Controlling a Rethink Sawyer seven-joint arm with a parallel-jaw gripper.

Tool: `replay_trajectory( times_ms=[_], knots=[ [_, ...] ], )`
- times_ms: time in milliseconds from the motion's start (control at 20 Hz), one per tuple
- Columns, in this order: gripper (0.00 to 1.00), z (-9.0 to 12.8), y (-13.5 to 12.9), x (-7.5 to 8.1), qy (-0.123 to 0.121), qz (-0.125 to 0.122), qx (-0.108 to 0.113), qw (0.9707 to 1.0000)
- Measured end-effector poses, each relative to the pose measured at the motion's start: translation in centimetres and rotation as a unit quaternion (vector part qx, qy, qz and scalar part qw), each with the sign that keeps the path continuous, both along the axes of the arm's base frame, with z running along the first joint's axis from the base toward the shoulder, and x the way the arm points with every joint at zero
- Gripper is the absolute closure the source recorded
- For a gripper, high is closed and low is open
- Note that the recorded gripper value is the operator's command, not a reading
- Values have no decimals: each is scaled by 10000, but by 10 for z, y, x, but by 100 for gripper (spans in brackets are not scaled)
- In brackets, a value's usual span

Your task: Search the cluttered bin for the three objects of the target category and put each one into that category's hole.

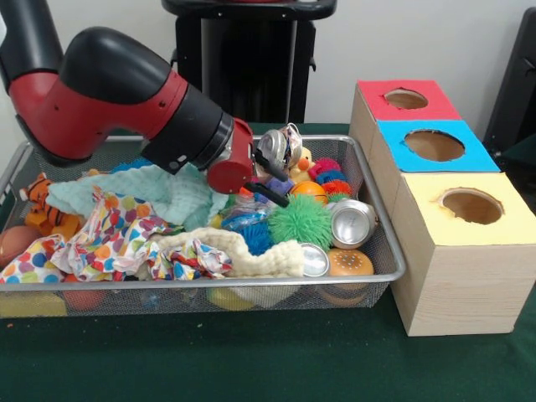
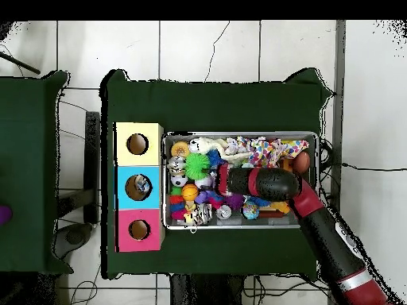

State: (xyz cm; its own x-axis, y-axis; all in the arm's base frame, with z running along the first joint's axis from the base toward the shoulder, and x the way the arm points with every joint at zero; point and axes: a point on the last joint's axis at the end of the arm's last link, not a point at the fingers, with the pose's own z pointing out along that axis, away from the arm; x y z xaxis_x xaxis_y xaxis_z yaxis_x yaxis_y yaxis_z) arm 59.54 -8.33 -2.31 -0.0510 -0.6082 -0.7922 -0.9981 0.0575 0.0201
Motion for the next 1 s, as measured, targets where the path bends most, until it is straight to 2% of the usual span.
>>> replay_trajectory(
  times_ms=[150,300,600,1000],
  knots=[
    [0,1,-2,10,-167,-261,-44,9995],
    [0,2,-4,13,-209,-357,-54,9991],
    [0,7,-8,17,-155,-462,54,9988],
    [0,16,-22,22,-15,-725,326,9968]
  ],
)
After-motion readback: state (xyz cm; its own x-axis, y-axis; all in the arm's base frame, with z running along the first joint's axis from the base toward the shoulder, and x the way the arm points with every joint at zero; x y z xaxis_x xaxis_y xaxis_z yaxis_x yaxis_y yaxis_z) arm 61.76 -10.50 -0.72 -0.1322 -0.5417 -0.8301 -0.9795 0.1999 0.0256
